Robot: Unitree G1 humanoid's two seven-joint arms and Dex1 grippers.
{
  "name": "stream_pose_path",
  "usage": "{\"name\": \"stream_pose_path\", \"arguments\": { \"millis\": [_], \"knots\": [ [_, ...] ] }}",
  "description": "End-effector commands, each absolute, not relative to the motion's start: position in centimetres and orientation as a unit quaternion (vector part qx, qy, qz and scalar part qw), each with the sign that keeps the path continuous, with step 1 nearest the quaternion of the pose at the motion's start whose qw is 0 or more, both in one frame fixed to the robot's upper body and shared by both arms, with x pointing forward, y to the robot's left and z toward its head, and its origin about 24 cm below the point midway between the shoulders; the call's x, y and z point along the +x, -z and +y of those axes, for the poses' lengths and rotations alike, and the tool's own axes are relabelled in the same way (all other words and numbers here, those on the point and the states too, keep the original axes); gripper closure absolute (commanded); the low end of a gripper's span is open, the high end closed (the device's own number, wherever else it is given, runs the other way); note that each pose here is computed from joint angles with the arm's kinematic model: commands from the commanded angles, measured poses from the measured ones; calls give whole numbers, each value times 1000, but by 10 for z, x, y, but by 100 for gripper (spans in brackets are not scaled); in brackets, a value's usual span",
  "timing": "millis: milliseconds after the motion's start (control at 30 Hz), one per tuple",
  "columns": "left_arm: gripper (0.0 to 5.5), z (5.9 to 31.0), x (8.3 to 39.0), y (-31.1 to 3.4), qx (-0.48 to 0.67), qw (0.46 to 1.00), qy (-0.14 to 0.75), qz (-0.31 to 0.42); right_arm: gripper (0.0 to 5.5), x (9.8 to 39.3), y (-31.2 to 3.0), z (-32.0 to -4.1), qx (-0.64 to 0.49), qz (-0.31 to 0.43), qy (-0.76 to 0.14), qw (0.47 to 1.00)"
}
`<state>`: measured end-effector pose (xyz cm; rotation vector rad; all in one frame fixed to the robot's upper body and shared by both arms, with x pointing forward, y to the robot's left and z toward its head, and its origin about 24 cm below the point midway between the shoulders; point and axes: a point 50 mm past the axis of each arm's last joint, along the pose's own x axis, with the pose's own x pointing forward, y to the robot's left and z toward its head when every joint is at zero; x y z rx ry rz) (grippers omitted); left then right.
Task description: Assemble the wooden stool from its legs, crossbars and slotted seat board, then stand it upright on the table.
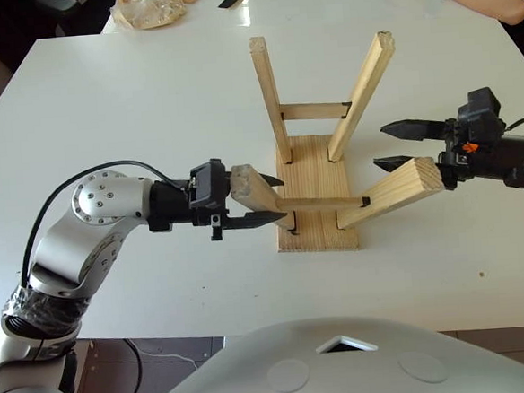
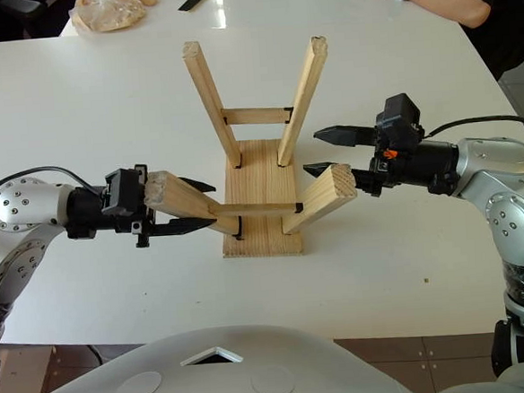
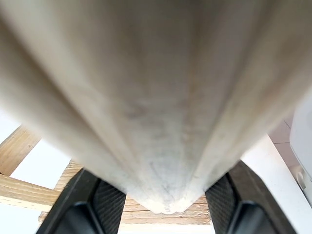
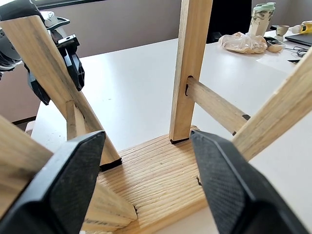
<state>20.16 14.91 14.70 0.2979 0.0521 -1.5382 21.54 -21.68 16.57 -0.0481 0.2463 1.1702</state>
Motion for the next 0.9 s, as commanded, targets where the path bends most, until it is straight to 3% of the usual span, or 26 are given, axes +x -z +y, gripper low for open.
{"name": "stream_pose_path", "arguments": {
  "millis": [33,300,500,567,700,900],
  "knots": [
    [346,160,198,-86,221,696,651,206,230,220,-171,-204,-40,79,-556,826],
    [346,147,223,-97,179,778,567,201,230,258,-193,-215,-24,-8,-420,907],
    [346,141,244,-102,191,829,482,210,230,280,-256,-239,-33,-180,-218,959],
    [346,136,246,-101,189,834,474,211,230,271,-280,-227,-50,-239,-213,946],
    [346,132,250,-101,196,841,459,209,230,242,-302,-174,-46,-298,-296,906],
    [346,134,253,-97,204,845,444,217,230,235,-260,-124,-16,-231,-322,918]
  ]
}}
